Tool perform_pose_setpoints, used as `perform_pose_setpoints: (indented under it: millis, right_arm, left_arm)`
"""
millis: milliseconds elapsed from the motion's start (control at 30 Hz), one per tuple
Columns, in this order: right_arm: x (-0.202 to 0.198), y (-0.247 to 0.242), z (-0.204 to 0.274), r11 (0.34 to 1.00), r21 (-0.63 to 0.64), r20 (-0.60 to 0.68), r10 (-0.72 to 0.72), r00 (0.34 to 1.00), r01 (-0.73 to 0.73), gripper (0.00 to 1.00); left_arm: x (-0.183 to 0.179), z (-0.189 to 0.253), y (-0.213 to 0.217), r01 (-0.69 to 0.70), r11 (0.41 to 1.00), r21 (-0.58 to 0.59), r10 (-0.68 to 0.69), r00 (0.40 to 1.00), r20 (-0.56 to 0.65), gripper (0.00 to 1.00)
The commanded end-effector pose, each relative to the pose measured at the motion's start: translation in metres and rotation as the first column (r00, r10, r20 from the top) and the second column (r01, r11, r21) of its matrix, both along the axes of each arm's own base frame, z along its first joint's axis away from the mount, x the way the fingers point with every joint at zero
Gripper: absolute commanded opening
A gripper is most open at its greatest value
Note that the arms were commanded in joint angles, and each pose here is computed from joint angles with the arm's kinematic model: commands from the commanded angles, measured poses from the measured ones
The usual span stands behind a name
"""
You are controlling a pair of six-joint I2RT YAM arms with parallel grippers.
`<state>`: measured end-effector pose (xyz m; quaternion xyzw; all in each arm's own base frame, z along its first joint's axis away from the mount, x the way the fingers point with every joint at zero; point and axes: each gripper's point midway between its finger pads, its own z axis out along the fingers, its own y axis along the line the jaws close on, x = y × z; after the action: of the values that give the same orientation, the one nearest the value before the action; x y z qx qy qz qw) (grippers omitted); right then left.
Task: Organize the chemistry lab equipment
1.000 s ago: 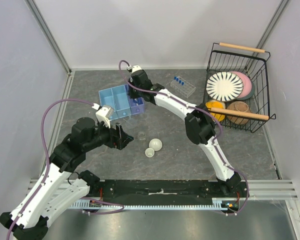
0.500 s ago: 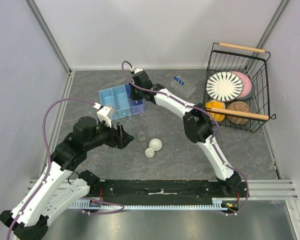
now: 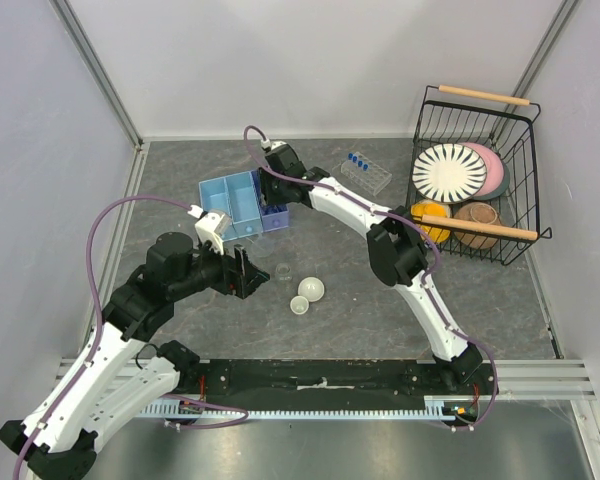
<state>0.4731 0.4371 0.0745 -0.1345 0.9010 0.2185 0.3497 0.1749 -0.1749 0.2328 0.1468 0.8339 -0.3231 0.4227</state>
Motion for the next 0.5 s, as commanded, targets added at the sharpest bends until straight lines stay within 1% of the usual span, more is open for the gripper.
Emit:
perform_pose_setpoints:
  millis: [0,67,100,167,200,233,267,300,367,400,433,467]
  right_arm:
    - [0.000,-0.004,0.064,0.999,0.035,0.093,-0.010,0.996,0.007,0.54]
    - [-0.002,-0.003,0.074,0.999,0.037,0.109,-0.007,0.994,0.003,0.54]
    - [-0.002,-0.005,0.089,0.999,0.046,0.133,-0.016,0.991,0.010,0.55]
    - [-0.007,-0.007,0.097,0.999,0.031,0.154,-0.012,0.988,0.007,0.55]
    - [-0.009,-0.012,0.117,0.999,0.038,0.189,-0.028,0.982,0.022,0.55]
    - [-0.012,-0.013,0.125,0.999,0.034,0.208,-0.019,0.978,0.012,0.55]
    - [-0.018,-0.014,0.125,1.000,0.023,0.210,-0.014,0.977,0.009,0.56]
    - [-0.023,-0.019,0.145,0.999,0.031,0.240,-0.018,0.971,0.011,0.57]
    - [-0.037,-0.021,0.148,1.000,0.004,0.249,0.012,0.968,-0.013,0.57]
    - [-0.046,-0.025,0.165,1.000,0.012,0.270,0.017,0.963,-0.021,0.58]
    - [-0.054,-0.030,0.155,0.999,-0.021,0.256,0.029,0.966,-0.024,0.58]
    - [-0.066,-0.031,0.166,0.998,-0.032,0.275,0.057,0.960,-0.050,0.58]
  left_arm:
    - [0.001,0.004,-0.007,0.023,0.999,-0.032,-0.023,1.000,0.010,0.85]
    - [0.001,0.002,-0.007,0.022,0.999,-0.030,-0.021,1.000,0.007,0.85]
    - [0.001,0.001,-0.007,0.021,0.999,-0.029,-0.021,1.000,0.005,0.85]
    - [0.001,0.001,-0.006,0.017,1.000,-0.026,-0.017,1.000,0.004,0.85]
    - [0.002,0.001,-0.006,0.014,1.000,-0.023,-0.014,1.000,0.005,0.85]
    - [0.002,0.000,-0.005,0.010,1.000,-0.019,-0.010,1.000,0.000,0.85]
    - [0.002,0.000,-0.005,0.010,1.000,-0.018,-0.010,1.000,0.003,0.85]
    - [0.003,-0.001,-0.004,0.006,1.000,-0.015,-0.006,1.000,0.003,0.85]
    - [0.004,-0.003,-0.004,0.001,1.000,-0.010,-0.001,1.000,-0.005,0.85]
    - [0.005,-0.005,-0.004,-0.003,1.000,-0.005,0.003,1.000,-0.008,0.85]
    - [0.006,-0.007,-0.004,-0.005,1.000,0.000,0.005,1.000,-0.012,0.85]
    - [0.008,-0.010,-0.003,-0.016,1.000,0.007,0.016,1.000,-0.018,0.85]
